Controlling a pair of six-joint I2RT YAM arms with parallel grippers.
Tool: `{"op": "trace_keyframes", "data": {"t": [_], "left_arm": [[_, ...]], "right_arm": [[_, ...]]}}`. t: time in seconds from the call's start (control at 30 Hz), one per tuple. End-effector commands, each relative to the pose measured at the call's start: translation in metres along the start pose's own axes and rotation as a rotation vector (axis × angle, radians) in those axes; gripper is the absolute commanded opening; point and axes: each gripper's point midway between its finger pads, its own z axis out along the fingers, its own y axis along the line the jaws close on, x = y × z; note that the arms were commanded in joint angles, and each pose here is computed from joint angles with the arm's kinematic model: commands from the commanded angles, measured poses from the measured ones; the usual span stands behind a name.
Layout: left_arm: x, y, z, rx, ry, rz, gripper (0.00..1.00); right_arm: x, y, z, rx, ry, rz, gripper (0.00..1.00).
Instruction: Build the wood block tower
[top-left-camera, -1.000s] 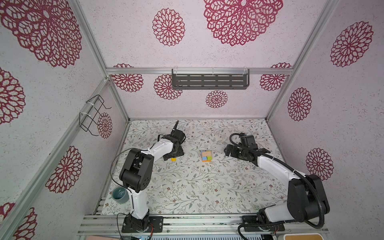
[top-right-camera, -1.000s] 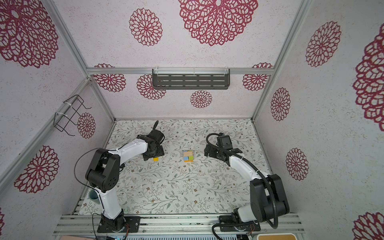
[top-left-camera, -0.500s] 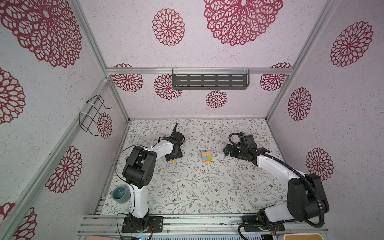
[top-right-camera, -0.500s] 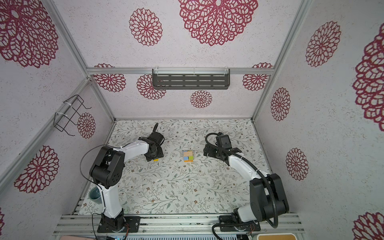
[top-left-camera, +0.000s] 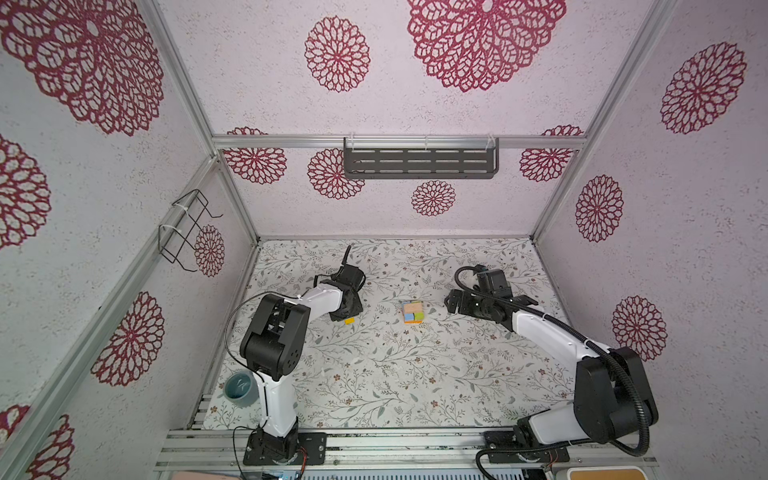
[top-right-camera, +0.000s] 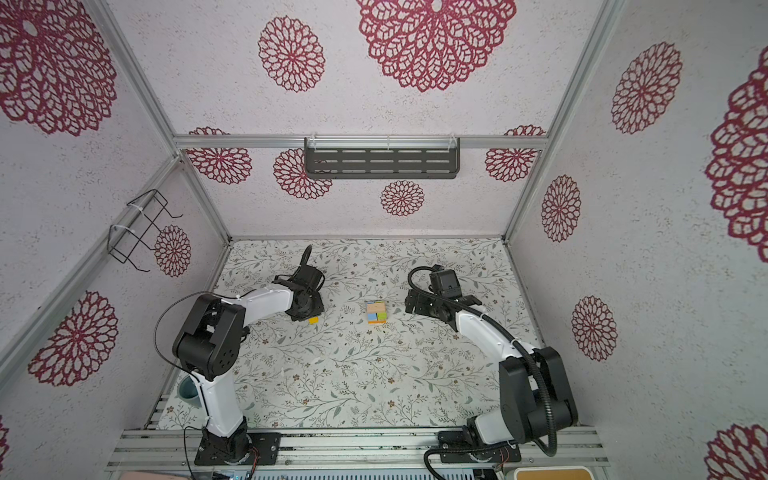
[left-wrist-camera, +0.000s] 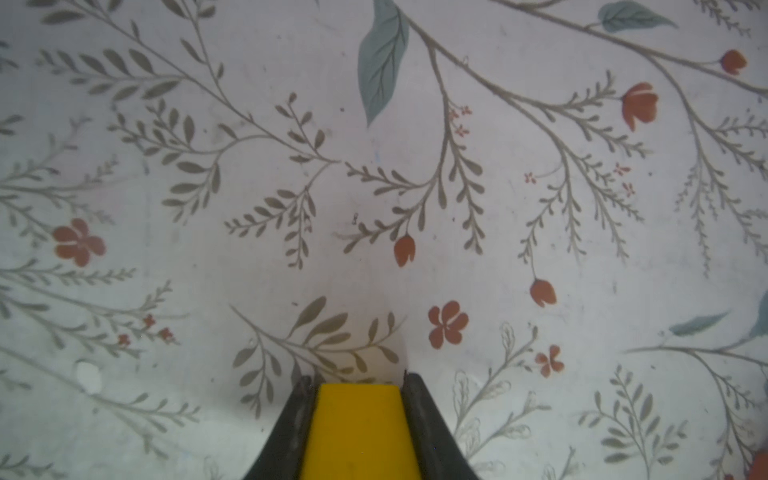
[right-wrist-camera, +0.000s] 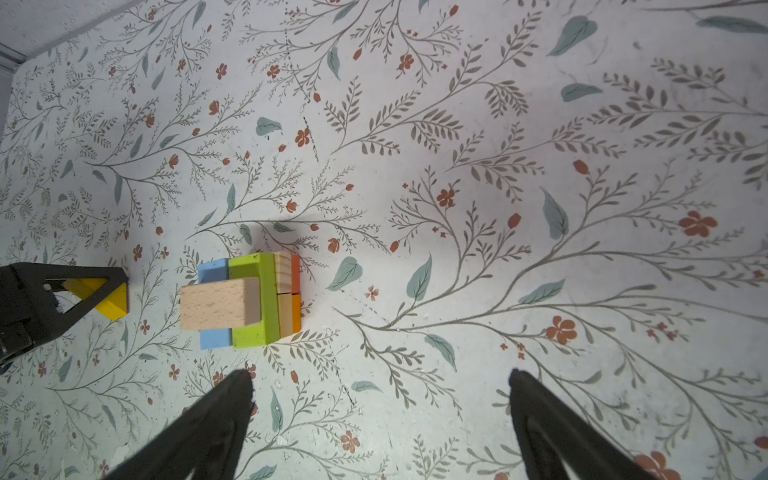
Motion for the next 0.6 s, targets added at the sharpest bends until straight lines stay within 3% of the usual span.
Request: {"op": "trace_keyframes", "data": {"t": [0.0, 0.37, 0.57], "left_arm": [[-0.009, -0.023, -0.023, 0.159, -0.031, 0.005, 0.02], [-0.03, -0.097, -0.095, 0.695, -0.113, 0.081, 0.0], [-0.023, -0.119, -0.094, 0.982, -0.042, 0.006, 0.01]], "right_arm": [[-0.017, 0.02, -0.011, -0.069, -0.034, -0.049, 0.99], [-0.036, 0.048, -0.023, -0.197, -0.064, -0.068, 0.99], [-0.038, 0.054, -0.024, -0.231, -0.064, -0.064, 0.99]]}}
